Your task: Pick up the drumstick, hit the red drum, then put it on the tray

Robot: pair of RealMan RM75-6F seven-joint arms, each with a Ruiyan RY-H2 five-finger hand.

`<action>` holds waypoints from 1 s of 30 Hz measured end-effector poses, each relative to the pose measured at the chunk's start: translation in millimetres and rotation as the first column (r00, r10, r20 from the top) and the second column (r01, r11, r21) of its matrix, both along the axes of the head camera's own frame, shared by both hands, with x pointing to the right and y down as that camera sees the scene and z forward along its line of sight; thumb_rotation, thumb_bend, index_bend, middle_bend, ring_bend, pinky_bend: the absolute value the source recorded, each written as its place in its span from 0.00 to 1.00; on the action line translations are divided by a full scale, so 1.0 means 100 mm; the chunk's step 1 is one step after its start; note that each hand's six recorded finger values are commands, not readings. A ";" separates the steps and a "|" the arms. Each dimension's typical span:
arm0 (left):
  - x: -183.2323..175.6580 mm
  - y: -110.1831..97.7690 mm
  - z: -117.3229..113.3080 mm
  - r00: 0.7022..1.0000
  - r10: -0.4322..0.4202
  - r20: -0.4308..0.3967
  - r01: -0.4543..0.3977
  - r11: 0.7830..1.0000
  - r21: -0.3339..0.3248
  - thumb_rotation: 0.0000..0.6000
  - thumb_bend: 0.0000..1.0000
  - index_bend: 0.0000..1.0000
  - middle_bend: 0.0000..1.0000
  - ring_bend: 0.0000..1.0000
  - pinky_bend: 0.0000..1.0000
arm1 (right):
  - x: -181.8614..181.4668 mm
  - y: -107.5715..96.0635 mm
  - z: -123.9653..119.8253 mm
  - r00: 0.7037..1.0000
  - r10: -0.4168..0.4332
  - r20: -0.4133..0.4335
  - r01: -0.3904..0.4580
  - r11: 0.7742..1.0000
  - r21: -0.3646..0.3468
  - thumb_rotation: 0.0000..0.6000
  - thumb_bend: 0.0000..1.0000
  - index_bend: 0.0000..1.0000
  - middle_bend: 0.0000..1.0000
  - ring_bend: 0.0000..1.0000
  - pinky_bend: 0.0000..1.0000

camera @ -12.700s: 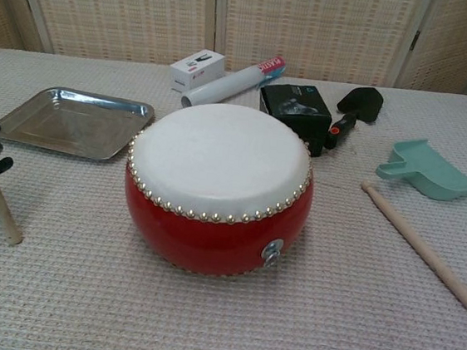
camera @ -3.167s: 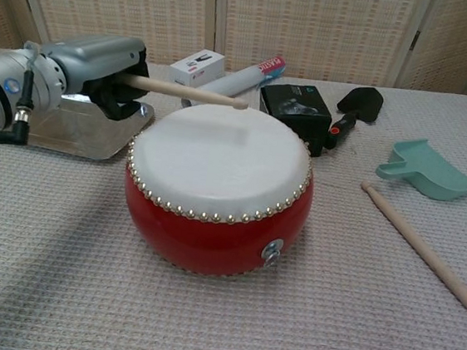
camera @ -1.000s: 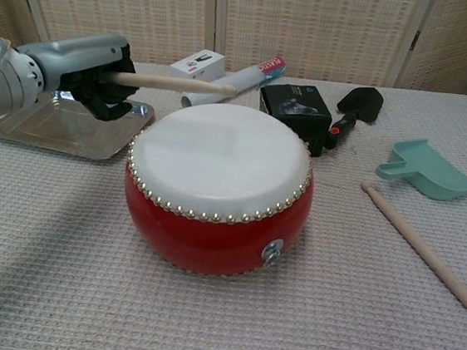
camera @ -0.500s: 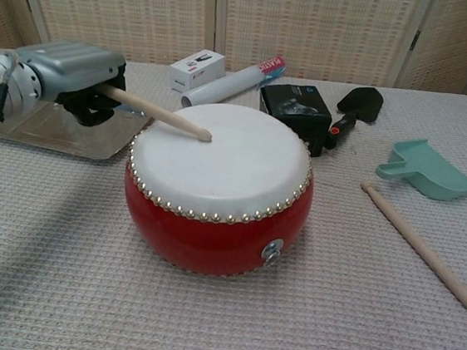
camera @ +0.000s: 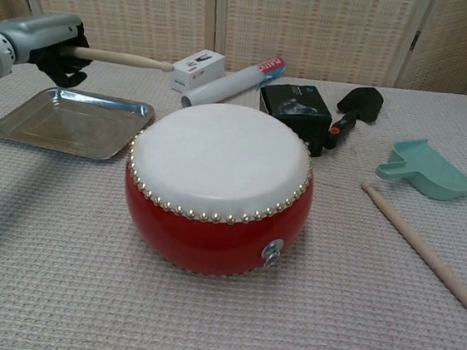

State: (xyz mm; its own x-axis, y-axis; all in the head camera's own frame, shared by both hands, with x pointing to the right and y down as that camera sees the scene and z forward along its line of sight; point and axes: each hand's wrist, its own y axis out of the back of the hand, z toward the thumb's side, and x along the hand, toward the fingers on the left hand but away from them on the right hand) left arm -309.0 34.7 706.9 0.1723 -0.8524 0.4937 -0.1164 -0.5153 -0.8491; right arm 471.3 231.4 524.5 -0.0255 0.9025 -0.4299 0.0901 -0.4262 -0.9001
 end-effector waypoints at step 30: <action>-0.38 -0.47 0.71 0.955 -0.009 0.296 0.065 0.982 -0.178 1.00 0.59 0.68 0.59 0.56 0.77 | 0.00 -0.04 0.03 0.999 0.039 -0.037 -0.040 0.999 -0.013 1.00 0.20 0.00 0.06 0.00 0.00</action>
